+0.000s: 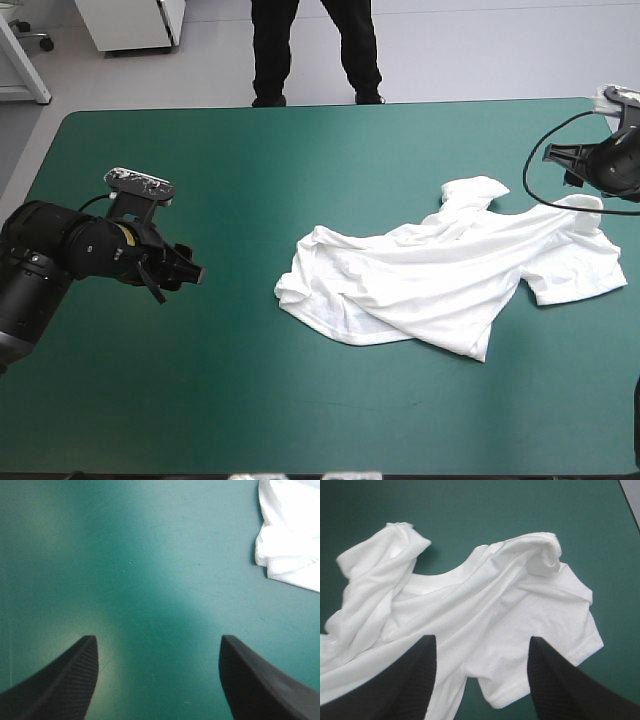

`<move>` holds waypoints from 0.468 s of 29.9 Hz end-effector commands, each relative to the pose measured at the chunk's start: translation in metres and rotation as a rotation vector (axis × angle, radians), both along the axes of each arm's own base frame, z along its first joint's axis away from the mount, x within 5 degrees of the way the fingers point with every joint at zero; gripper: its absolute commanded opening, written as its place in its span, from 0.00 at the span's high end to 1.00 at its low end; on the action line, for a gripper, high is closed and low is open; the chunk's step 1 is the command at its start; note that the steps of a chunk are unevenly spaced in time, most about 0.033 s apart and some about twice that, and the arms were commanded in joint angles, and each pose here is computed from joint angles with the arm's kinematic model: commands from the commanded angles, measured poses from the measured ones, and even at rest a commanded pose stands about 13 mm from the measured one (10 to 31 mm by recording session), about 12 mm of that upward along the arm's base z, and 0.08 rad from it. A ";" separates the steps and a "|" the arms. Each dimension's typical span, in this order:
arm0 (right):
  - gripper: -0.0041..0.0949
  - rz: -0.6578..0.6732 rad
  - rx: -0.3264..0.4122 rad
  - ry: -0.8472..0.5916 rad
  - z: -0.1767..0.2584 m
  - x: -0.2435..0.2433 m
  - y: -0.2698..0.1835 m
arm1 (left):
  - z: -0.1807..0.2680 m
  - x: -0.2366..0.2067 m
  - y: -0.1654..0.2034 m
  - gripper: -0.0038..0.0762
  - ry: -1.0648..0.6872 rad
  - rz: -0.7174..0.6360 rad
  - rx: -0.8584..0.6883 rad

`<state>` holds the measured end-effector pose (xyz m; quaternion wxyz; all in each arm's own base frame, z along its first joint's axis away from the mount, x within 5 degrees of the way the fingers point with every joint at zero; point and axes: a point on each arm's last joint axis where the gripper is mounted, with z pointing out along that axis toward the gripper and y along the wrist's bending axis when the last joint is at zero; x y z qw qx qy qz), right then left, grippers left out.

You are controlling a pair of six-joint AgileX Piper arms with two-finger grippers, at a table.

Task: Fold the cloth

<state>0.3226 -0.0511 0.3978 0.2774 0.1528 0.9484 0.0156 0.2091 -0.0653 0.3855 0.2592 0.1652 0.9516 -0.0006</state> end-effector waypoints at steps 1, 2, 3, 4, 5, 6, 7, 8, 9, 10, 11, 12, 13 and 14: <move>0.44 0.089 -0.011 -0.117 0.036 -0.036 0.028 | 0.013 -0.004 0.000 0.34 -0.066 -0.004 -0.034; 0.44 0.120 -0.018 -0.104 0.035 -0.043 0.037 | 0.013 -0.004 0.000 0.34 -0.066 -0.004 -0.034; 0.44 0.146 -0.028 -0.085 0.034 -0.050 0.044 | 0.013 -0.004 0.000 0.34 -0.066 -0.004 -0.034; 0.44 0.180 -0.043 -0.061 0.031 -0.057 0.053 | 0.013 -0.004 0.000 0.34 -0.066 -0.004 -0.034; 0.44 0.202 -0.062 -0.043 0.026 -0.063 0.061 | 0.013 -0.004 0.000 0.34 -0.066 -0.004 -0.034; 0.44 0.218 -0.066 -0.030 0.021 -0.068 0.067 | 0.013 -0.004 0.000 0.34 -0.066 -0.004 -0.034; 0.44 0.231 -0.062 -0.025 0.019 -0.076 0.075 | 0.013 -0.004 0.000 0.34 -0.063 -0.004 -0.034; 0.44 0.244 -0.052 -0.010 0.013 -0.082 0.080 | 0.013 -0.004 0.000 0.34 -0.062 -0.005 -0.037; 0.44 0.264 -0.045 -0.009 0.012 -0.088 0.086 | 0.012 -0.005 0.000 0.34 -0.057 -0.013 -0.036; 0.44 0.272 -0.032 0.011 0.005 -0.096 0.091 | 0.012 -0.005 -0.001 0.34 -0.055 -0.027 -0.038; 0.44 0.278 -0.023 0.025 -0.001 -0.103 0.094 | 0.012 -0.006 -0.002 0.34 -0.051 -0.042 -0.048; 0.44 0.285 -0.020 0.034 -0.005 -0.109 0.096 | 0.012 -0.006 -0.004 0.34 -0.048 -0.056 -0.062; 0.44 0.287 -0.013 0.044 -0.011 -0.116 0.098 | 0.012 -0.006 -0.006 0.34 -0.046 -0.062 -0.085; 0.44 0.290 -0.007 0.051 -0.016 -0.122 0.099 | 0.013 -0.007 -0.008 0.34 -0.043 -0.066 -0.102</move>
